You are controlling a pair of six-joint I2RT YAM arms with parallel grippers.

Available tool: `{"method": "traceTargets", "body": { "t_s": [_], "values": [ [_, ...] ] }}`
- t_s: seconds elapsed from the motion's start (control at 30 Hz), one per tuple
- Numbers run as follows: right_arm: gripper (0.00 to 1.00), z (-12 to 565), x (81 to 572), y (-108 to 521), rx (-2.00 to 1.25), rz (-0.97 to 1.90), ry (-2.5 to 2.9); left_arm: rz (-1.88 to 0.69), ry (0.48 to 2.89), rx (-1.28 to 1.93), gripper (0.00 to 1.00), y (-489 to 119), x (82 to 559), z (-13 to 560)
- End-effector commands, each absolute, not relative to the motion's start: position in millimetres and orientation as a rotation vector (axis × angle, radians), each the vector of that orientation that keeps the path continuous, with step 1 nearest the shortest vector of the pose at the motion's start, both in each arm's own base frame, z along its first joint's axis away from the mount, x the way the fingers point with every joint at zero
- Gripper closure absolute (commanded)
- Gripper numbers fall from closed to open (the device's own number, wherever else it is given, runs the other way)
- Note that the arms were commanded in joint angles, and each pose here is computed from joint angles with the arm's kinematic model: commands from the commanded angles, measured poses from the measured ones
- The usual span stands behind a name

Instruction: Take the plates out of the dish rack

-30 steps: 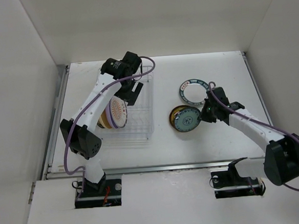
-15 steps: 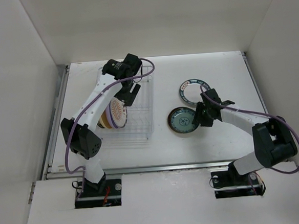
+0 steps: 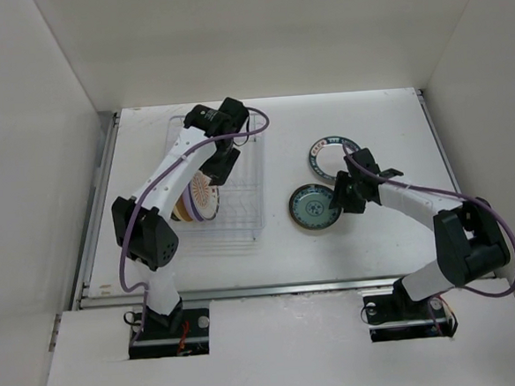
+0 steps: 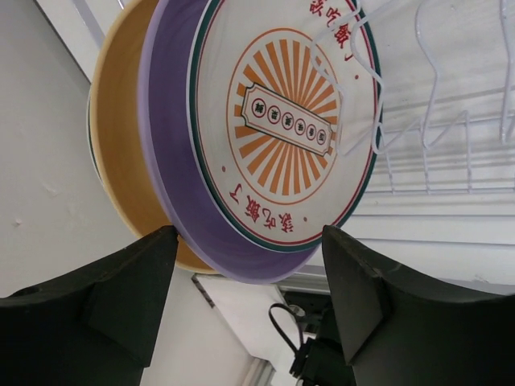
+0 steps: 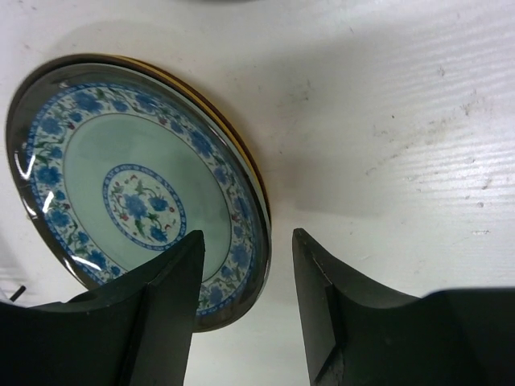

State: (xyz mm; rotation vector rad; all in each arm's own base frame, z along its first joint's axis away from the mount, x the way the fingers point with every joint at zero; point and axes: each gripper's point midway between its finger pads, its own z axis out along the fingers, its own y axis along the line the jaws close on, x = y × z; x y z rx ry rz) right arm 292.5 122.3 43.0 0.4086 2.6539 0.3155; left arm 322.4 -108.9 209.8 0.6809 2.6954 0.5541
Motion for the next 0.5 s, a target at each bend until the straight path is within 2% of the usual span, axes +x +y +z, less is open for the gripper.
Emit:
{"method": "traceTargets", "body": {
  "t_s": [0.0,0.13,0.27,0.33,0.47],
  "values": [
    [0.46,60,308,126,0.370,0.331,2.596,0.562,2.711,0.729,0.32,-111,317,206],
    [0.46,63,307,126,0.370,0.333,2.593,0.569,2.664,0.711,0.35,-113,321,216],
    [0.46,63,305,125,0.358,0.330,2.594,0.760,2.500,0.661,0.26,-107,336,237],
    [0.46,63,305,125,0.358,0.330,2.594,0.881,2.386,0.621,0.17,-102,344,250],
    [0.46,64,305,130,0.342,0.349,2.591,0.878,2.302,0.667,0.14,-121,343,258]
  ]
}}
